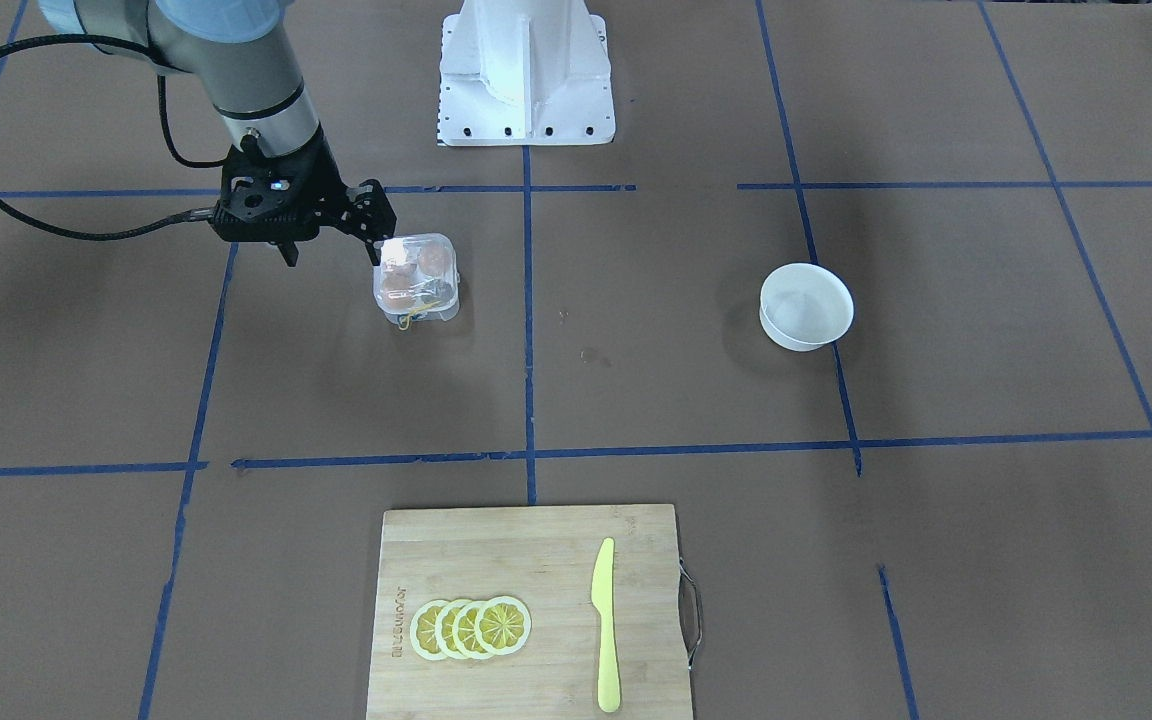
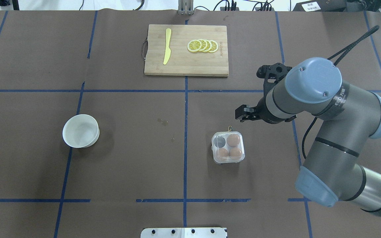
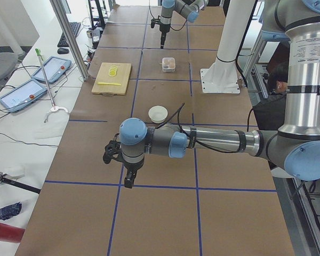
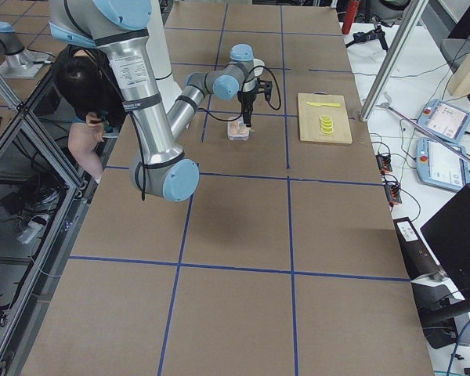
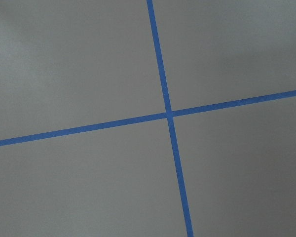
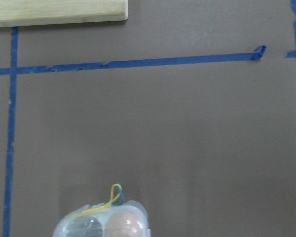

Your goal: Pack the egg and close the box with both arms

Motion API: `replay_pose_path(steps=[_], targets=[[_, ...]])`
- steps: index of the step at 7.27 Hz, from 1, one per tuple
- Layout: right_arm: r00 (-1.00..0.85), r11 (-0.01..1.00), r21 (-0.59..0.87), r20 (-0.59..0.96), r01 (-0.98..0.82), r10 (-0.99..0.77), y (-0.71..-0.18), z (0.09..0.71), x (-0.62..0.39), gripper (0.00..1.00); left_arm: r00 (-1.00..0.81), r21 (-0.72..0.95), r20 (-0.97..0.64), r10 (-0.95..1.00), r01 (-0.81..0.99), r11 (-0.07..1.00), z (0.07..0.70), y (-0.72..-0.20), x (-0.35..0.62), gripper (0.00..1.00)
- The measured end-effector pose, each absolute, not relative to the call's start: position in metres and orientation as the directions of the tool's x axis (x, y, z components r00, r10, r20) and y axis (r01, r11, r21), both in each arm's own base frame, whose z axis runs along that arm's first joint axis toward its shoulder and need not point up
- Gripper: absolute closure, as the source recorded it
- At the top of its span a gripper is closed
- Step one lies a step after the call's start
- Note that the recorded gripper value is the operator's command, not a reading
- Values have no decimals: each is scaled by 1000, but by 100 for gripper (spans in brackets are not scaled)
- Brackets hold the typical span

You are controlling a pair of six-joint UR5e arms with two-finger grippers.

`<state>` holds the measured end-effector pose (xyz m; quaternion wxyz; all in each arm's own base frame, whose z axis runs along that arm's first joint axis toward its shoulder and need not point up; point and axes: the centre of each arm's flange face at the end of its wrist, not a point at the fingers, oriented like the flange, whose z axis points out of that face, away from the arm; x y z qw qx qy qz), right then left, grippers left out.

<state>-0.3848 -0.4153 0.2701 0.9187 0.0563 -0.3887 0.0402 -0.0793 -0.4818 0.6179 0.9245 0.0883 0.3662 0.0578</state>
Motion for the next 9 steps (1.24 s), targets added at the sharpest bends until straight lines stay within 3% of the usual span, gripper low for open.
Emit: replay_pose_path(steps=[2,5,7,9], targets=[[721,993,113,690,-21,-63,-454,318,-310,0,727,213,-662,182,-51,976,620,-482,-77,0],[748,972,187,622,143,-229,-499,439,-152,0,726,195,-665,176,-58,979,627,-477,-74,0],[763,953,194,571,232,-302,-506,537,-52,0,726,195,-665,178,-61,979,627,-475,-74,0],[787,974,113,574,196,-226,-483,622,33,0,725,200,-664,182,-62,978,624,-476,-73,0]])
